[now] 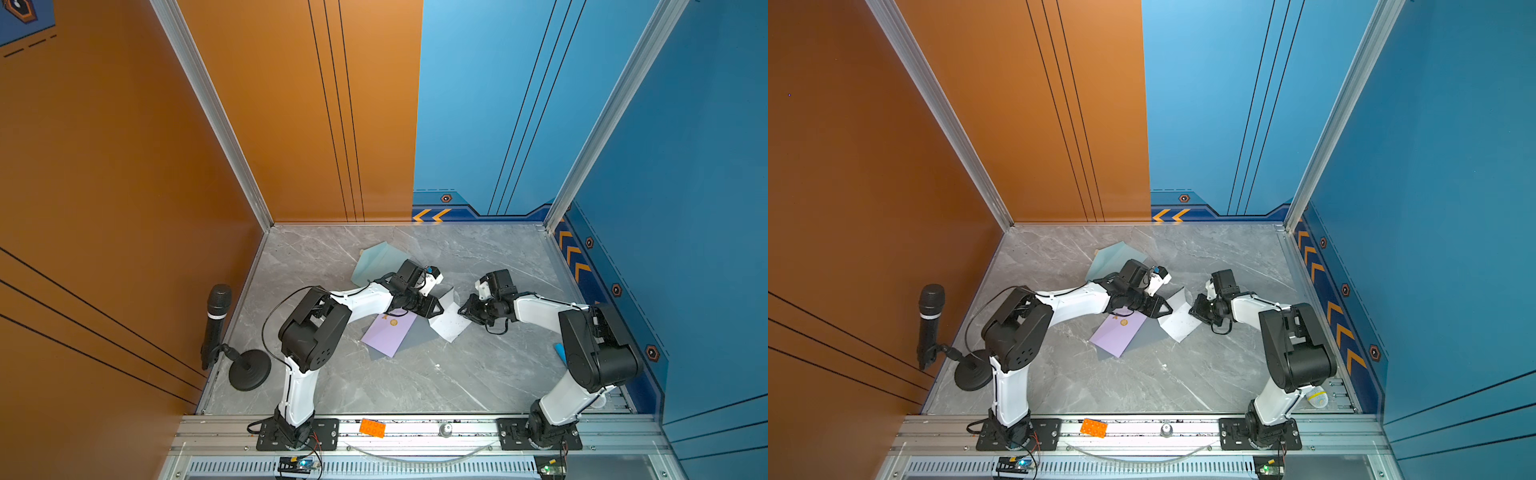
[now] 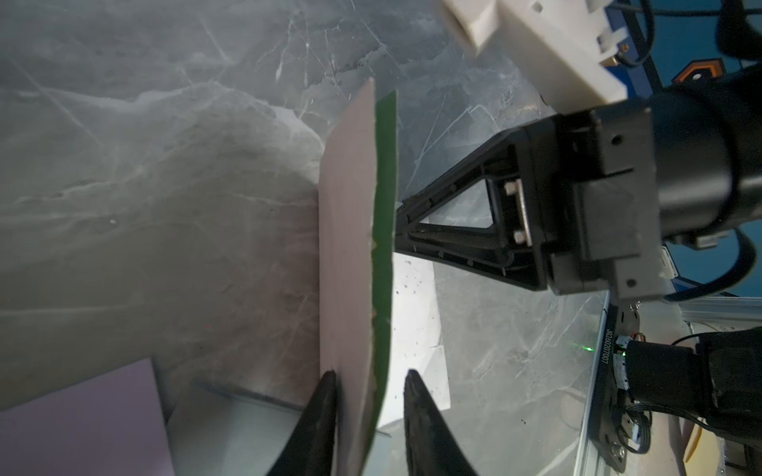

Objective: Fold the letter paper in half and place it into the envelope
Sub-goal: Fold the letter paper at the center of the board.

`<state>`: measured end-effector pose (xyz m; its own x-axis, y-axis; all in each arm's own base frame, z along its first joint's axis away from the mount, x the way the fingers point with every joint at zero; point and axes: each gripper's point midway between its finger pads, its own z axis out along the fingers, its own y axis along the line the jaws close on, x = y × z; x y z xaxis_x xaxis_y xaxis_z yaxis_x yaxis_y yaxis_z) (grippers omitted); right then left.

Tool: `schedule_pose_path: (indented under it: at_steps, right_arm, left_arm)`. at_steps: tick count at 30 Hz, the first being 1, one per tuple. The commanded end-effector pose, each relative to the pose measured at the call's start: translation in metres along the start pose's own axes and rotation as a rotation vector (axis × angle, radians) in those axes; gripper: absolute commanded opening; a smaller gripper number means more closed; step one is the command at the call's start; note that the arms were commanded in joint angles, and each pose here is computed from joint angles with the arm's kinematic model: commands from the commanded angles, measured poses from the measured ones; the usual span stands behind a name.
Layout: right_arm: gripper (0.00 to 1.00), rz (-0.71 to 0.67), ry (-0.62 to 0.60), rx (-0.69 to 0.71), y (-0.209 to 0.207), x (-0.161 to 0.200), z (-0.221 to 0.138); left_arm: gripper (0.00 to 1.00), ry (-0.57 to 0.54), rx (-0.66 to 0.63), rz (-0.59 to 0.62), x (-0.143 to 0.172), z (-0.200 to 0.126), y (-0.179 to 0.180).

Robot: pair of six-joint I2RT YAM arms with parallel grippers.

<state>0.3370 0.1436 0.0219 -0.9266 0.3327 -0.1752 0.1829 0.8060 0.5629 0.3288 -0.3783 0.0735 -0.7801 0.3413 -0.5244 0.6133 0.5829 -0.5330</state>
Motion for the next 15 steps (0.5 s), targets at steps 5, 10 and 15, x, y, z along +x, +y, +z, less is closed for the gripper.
schedule_pose_path:
  at_steps: [5,10,15]
  right_arm:
    - [0.26,0.099,0.119,0.200,-0.0588,0.0433,0.0114]
    - [0.26,0.100,0.121,0.200,-0.0594,0.0447,0.0114]
    - [0.26,0.102,0.120,0.198,-0.0588,0.0441,0.0113]
  left_arm:
    - [0.24,-0.048,-0.035,0.014,-0.0052,-0.0208,-0.0010]
    - [0.20,-0.066,-0.041,0.025,-0.0081,-0.0246,-0.0028]
    - [0.11,-0.067,-0.050,0.028,-0.0065,-0.0246,-0.0023]
